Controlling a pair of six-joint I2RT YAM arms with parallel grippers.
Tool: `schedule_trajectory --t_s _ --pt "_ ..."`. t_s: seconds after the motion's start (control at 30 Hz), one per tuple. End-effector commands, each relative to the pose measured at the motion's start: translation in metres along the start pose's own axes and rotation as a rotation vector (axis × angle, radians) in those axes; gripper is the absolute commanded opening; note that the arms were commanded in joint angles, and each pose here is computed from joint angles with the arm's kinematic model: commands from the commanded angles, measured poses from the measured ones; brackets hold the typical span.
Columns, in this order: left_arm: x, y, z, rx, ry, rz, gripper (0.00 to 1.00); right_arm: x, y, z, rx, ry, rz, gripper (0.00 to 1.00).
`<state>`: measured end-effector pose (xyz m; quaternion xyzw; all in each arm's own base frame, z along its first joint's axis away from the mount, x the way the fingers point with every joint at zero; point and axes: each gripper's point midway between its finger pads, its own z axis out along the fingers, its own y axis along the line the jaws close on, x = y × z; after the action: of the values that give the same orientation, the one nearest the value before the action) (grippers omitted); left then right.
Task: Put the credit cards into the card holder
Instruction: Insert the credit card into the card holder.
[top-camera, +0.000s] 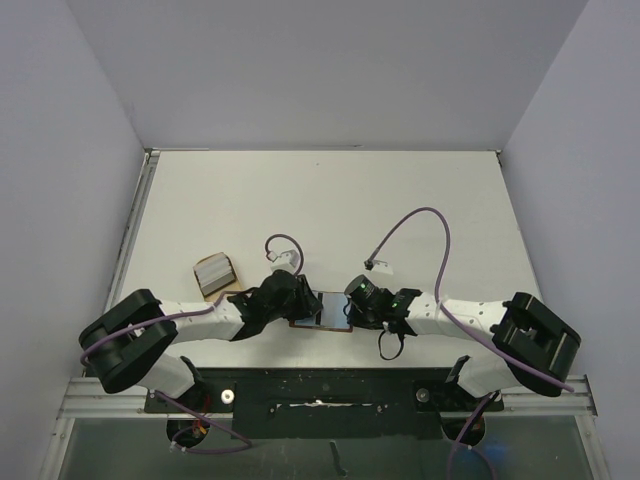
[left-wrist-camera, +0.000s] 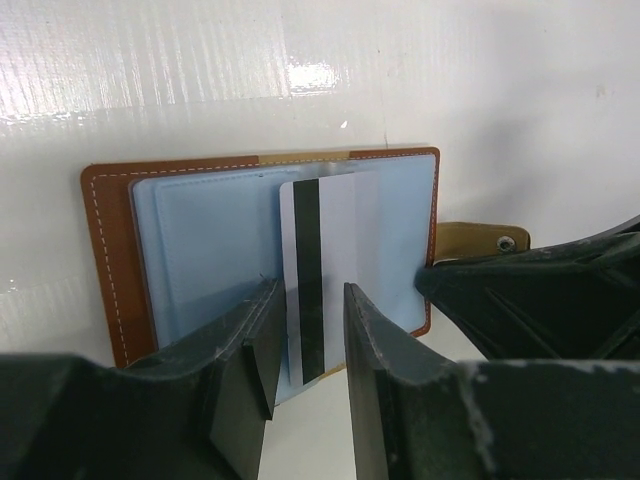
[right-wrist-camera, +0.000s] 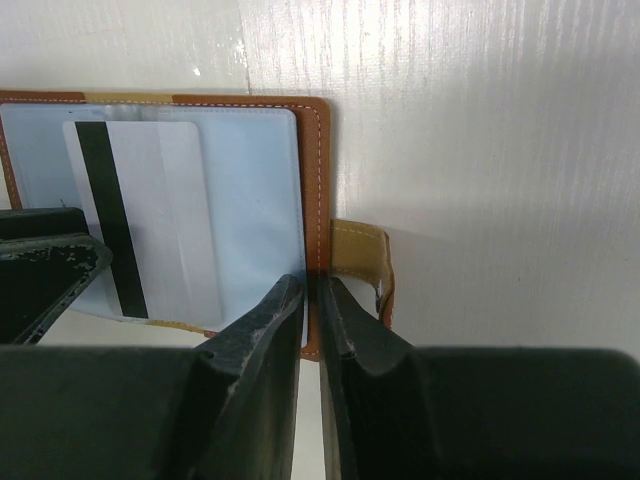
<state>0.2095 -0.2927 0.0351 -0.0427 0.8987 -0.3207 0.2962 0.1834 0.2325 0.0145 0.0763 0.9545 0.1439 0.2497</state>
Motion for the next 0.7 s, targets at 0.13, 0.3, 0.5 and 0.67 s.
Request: schedule_trajectory --t_s 0.13,0.3,0.5,0.67 --pt "-0.003 -0.021 0.006 0.044 -0.012 0.028 0.27 0.005 0.003 0.004 -0.002 0.016 -0.016 0.13" --pt "0.001 -0.031 0.011 0.064 0.003 0.038 0.25 0.004 0.005 0.004 -0.012 0.013 -0.016 0.13" --pt "-0.008 -0.037 0.006 0.074 -0.022 0.036 0.25 -0.006 0.012 -0.007 -0.027 -0.007 -0.021 0.15" --pt "-0.014 -0.039 0.001 0.076 -0.034 0.028 0.28 -0.017 0.012 -0.02 -0.052 -0.047 -0.003 0.19"
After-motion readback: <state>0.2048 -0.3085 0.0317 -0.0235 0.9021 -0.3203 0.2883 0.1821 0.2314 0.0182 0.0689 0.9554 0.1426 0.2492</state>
